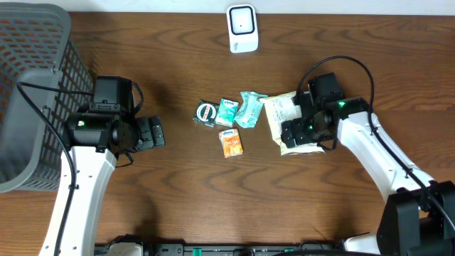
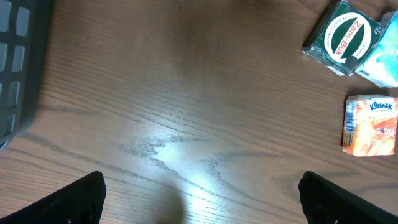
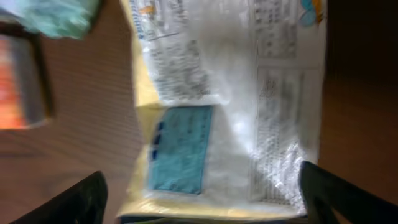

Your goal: Scan the item barcode

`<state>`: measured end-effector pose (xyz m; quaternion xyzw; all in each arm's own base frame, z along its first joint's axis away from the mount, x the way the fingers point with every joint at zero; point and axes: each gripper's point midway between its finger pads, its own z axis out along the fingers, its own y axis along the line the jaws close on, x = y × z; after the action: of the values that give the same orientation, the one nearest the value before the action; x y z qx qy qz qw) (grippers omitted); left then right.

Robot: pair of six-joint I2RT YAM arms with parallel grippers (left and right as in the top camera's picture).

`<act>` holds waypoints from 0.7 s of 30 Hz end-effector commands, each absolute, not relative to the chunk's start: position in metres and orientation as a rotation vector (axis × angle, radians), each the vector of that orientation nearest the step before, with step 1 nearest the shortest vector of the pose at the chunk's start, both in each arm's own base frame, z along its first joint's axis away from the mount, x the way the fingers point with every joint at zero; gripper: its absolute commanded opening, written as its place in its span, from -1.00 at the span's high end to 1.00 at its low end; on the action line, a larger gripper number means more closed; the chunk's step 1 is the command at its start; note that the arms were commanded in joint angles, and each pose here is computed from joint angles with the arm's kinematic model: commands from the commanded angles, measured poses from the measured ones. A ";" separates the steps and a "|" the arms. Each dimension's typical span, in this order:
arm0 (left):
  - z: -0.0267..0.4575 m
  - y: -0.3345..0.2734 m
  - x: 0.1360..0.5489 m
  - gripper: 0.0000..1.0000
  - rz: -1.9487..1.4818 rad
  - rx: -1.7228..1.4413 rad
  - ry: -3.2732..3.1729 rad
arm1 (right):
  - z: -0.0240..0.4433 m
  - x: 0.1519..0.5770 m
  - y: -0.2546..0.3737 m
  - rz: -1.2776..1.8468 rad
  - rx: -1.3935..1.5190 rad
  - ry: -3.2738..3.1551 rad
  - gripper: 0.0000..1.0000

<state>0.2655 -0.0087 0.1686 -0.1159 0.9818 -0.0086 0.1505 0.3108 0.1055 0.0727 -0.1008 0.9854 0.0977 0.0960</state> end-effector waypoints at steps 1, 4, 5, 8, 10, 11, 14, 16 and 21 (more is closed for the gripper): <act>0.166 -0.009 0.264 -0.96 -0.018 -0.348 2.827 | 0.095 0.312 0.142 0.588 -0.219 2.891 -0.75; 0.166 -0.009 0.264 -0.95 -0.018 -0.348 2.827 | 0.101 0.305 0.163 0.724 -0.188 2.896 -0.61; 0.166 -0.009 0.264 -0.95 -0.018 -0.348 2.827 | 0.100 0.303 0.165 0.719 -0.169 2.906 -0.51; 0.166 -0.009 0.264 -0.95 -0.018 -0.348 2.827 | 0.095 0.299 0.169 0.639 -0.167 2.925 -0.38; 0.166 -0.009 0.264 -0.95 -0.018 -0.348 2.827 | 0.084 0.299 0.162 0.501 -0.124 2.939 -0.25; 0.166 -0.009 0.264 -0.96 -0.018 -0.348 2.827 | 0.080 0.299 0.159 0.444 -0.099 2.945 -0.24; 0.166 -0.009 0.264 -0.96 -0.018 -0.348 2.827 | 0.063 0.290 0.149 0.318 -0.030 2.973 -0.22; 0.166 -0.009 0.264 -0.95 -0.018 -0.348 2.827 | 0.052 0.281 0.146 0.308 0.003 2.998 -0.22; 0.166 -0.009 0.264 -0.96 -0.018 -0.348 2.827 | 0.031 0.270 0.113 0.136 0.201 3.031 -0.27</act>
<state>0.2655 -0.0086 0.1686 -0.1160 0.9817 -0.0084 0.1505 0.2699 0.1386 0.0395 0.0049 0.9943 0.0966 0.0453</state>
